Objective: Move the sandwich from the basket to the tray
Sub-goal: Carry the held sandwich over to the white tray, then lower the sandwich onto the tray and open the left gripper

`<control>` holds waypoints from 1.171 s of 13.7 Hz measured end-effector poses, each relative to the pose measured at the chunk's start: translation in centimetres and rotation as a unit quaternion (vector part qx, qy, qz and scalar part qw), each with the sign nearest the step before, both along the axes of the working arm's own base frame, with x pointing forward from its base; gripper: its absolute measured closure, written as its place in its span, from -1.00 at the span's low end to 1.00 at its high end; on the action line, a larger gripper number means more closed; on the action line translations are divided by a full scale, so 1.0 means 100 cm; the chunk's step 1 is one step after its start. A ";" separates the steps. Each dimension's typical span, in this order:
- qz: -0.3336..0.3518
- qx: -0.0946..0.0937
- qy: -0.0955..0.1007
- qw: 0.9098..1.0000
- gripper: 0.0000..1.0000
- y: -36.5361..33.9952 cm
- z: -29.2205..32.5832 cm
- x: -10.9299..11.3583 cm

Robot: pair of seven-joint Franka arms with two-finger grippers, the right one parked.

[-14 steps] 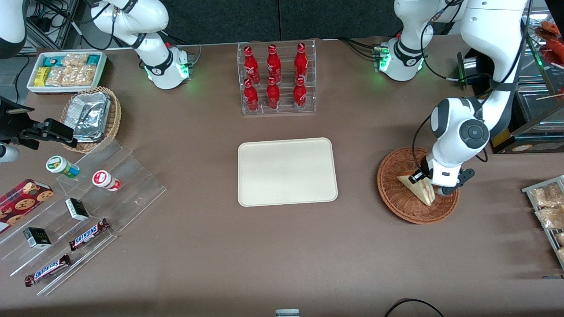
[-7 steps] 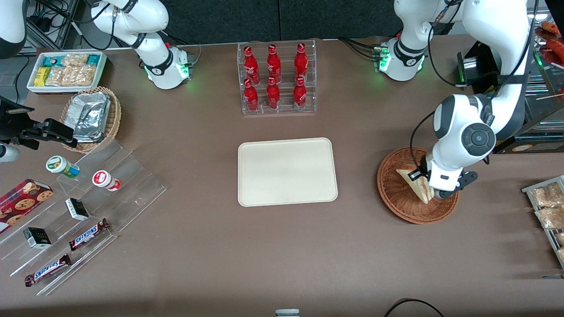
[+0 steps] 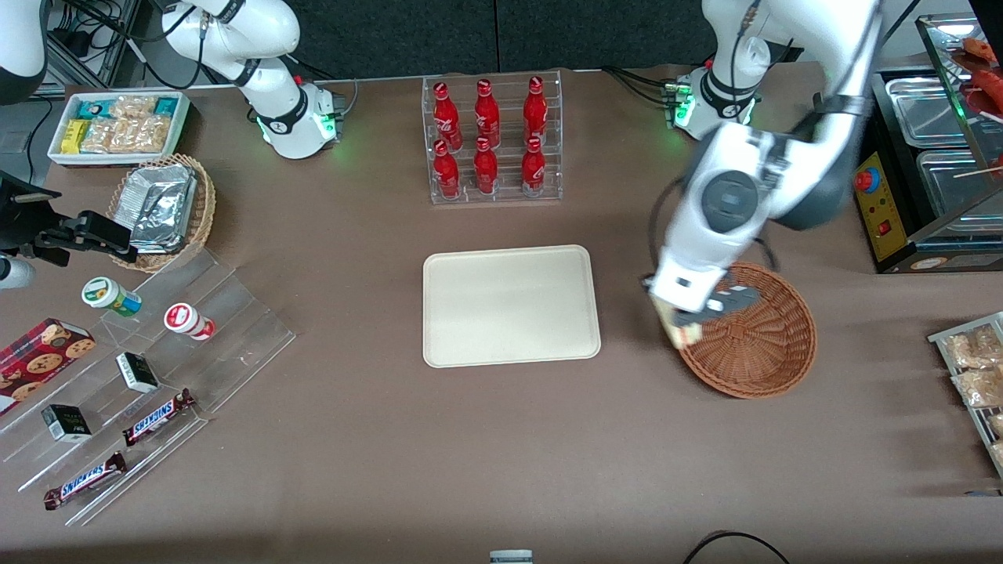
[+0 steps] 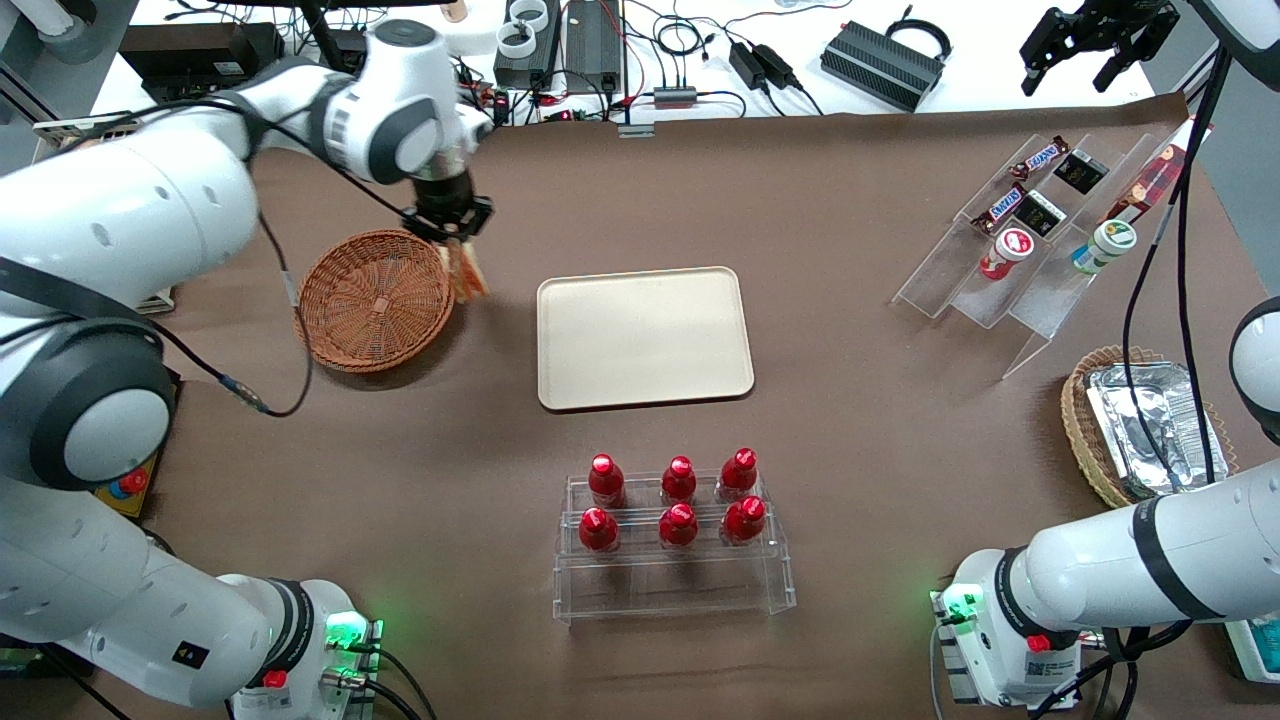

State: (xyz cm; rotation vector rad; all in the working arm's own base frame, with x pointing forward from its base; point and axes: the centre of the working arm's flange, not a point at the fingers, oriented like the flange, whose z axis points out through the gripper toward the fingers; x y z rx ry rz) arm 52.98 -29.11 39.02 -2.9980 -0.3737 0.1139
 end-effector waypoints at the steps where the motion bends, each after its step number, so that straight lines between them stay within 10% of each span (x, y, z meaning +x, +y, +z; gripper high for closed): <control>1: -0.011 -0.001 0.000 1.000 0.69 -0.024 -0.003 -0.008; 16: -0.125 -0.024 -0.016 0.992 0.69 -0.222 -0.109 -0.059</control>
